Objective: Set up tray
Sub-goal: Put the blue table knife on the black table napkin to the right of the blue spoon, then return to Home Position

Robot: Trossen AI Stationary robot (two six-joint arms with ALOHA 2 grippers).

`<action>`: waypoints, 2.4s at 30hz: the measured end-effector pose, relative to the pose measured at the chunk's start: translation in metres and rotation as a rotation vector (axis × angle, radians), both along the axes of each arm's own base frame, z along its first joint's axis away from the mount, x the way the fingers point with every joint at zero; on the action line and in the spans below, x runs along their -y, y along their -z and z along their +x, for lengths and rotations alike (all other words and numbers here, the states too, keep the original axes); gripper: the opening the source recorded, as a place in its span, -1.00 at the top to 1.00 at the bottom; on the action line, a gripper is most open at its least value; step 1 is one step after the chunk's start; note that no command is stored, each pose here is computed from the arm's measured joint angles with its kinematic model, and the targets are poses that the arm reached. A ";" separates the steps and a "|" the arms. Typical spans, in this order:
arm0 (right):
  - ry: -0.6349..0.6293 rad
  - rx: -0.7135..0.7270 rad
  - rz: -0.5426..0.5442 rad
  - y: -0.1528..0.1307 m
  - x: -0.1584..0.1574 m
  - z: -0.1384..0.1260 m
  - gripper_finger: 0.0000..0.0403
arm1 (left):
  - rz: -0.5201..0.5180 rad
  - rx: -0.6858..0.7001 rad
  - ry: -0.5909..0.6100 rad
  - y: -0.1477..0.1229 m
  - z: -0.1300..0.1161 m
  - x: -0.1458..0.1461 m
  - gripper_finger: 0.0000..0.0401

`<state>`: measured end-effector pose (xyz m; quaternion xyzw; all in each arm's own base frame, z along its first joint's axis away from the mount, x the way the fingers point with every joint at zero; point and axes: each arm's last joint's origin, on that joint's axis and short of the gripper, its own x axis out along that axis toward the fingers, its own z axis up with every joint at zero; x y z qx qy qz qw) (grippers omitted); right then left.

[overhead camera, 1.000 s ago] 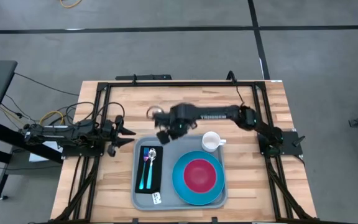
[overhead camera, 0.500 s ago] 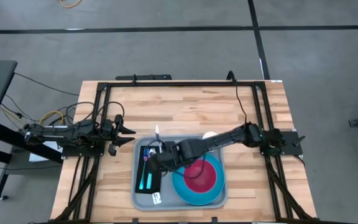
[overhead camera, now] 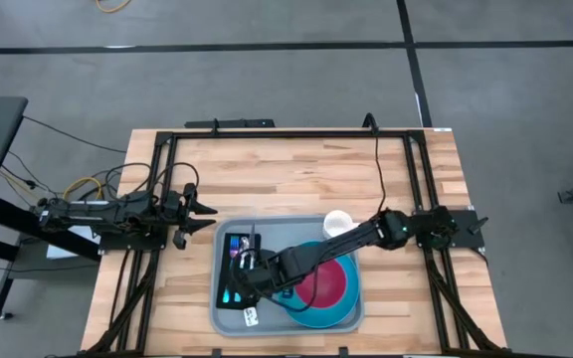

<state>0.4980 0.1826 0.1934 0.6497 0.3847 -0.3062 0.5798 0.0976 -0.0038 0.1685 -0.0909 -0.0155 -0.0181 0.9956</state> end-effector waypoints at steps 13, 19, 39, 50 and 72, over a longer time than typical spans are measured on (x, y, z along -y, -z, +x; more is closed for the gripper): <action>0.032 -0.007 0.040 0.002 0.004 0.003 0.82 | -0.001 0.000 -0.002 0.000 0.000 0.000 0.39; 0.022 -0.025 0.060 0.003 0.003 0.002 0.82 | 0.001 -0.001 -0.002 0.000 0.000 0.000 0.39; -0.032 -0.073 0.177 0.003 0.018 0.007 0.79 | 0.001 -0.001 -0.002 0.000 0.000 0.000 0.39; -0.042 -0.014 0.174 0.000 0.028 0.014 0.64 | 0.003 -0.001 -0.002 0.000 0.000 0.000 0.39; 0.029 -0.005 0.078 0.001 0.024 0.011 0.73 | 0.002 -0.001 -0.002 0.000 0.000 0.000 0.39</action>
